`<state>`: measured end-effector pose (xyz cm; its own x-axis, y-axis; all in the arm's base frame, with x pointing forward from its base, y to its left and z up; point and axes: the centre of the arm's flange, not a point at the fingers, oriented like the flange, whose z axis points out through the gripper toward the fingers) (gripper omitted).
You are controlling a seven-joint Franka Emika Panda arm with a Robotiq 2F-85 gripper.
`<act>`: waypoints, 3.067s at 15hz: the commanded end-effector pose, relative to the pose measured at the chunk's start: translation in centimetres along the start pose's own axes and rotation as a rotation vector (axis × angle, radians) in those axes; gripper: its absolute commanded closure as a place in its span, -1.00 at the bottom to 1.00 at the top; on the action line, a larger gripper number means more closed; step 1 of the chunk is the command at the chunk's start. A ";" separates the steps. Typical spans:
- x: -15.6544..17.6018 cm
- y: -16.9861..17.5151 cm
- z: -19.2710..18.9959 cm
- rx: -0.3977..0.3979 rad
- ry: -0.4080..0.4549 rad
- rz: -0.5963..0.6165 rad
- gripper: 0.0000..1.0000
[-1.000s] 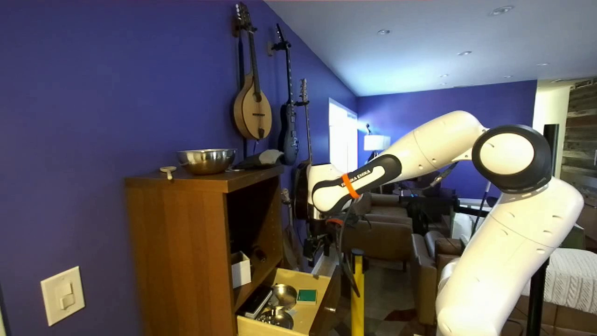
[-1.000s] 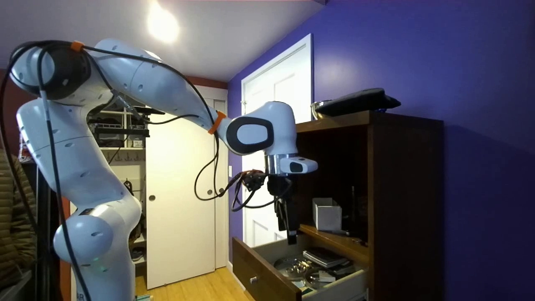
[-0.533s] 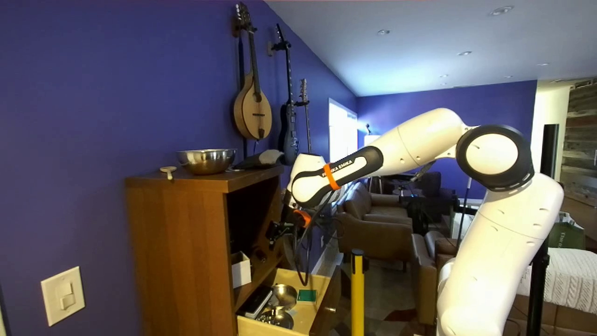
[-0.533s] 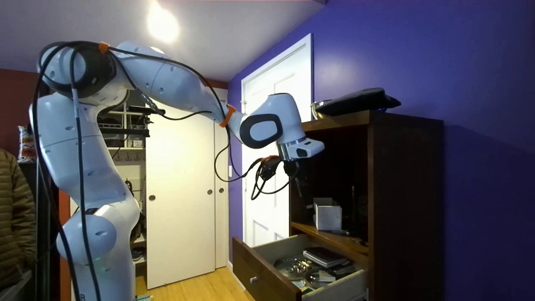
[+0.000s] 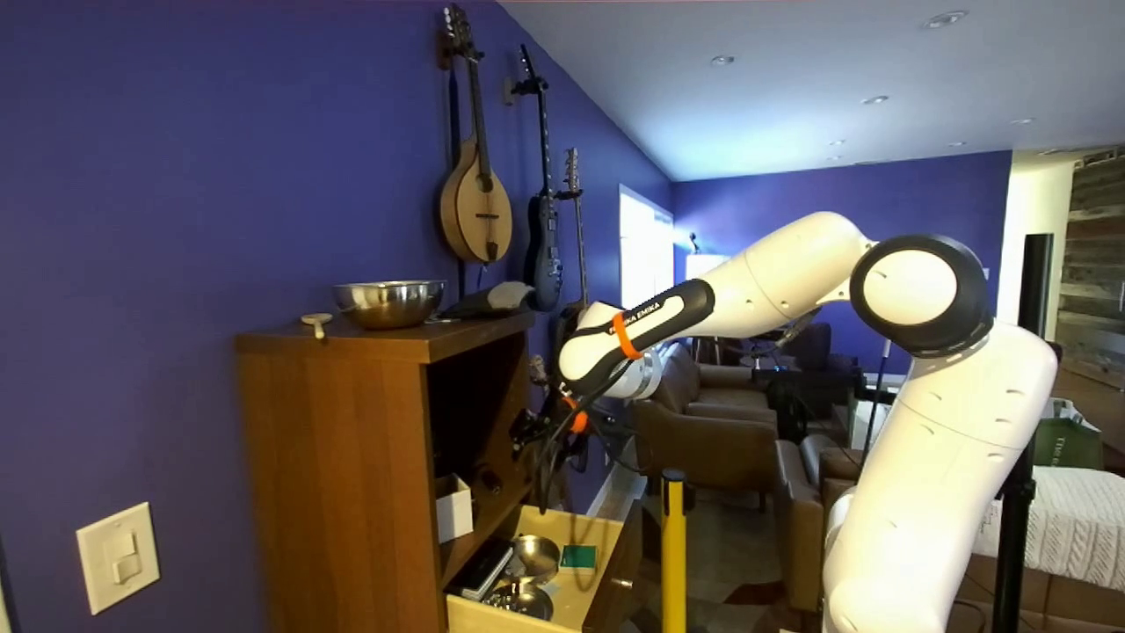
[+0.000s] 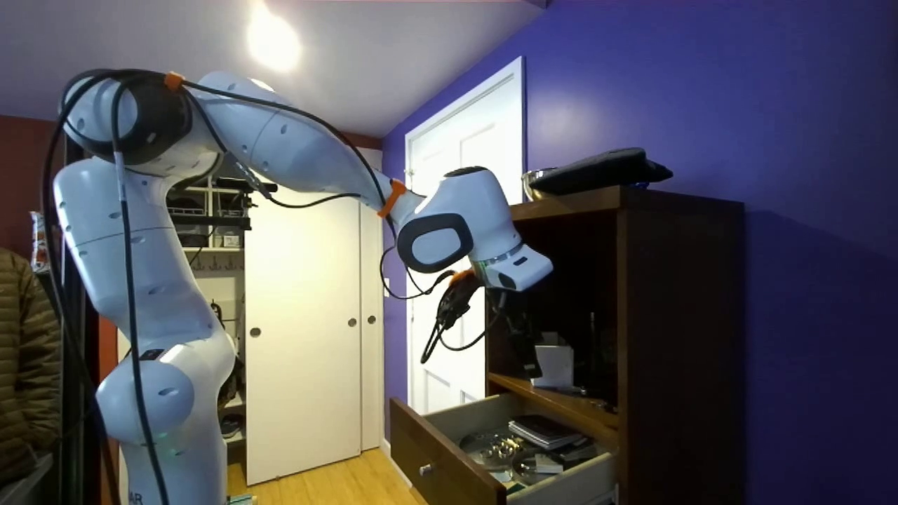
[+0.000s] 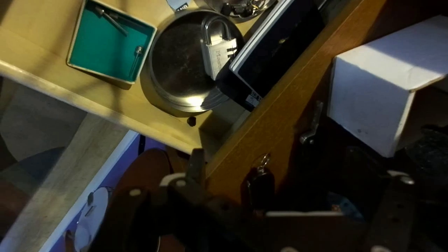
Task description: Put the white box in the open drawer
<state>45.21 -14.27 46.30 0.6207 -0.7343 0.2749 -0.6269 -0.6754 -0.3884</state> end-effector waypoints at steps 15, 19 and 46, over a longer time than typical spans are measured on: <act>-1.1 -8.7 5.6 0.078 0.112 0.003 -1.00; -1.9 -9.8 6.6 0.060 0.091 -0.039 -0.86; -6.8 -5.3 -5.6 0.033 -0.070 0.038 0.94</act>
<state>45.69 -7.37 50.08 0.6393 -0.7233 0.2612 -0.5989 -0.6813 -0.4208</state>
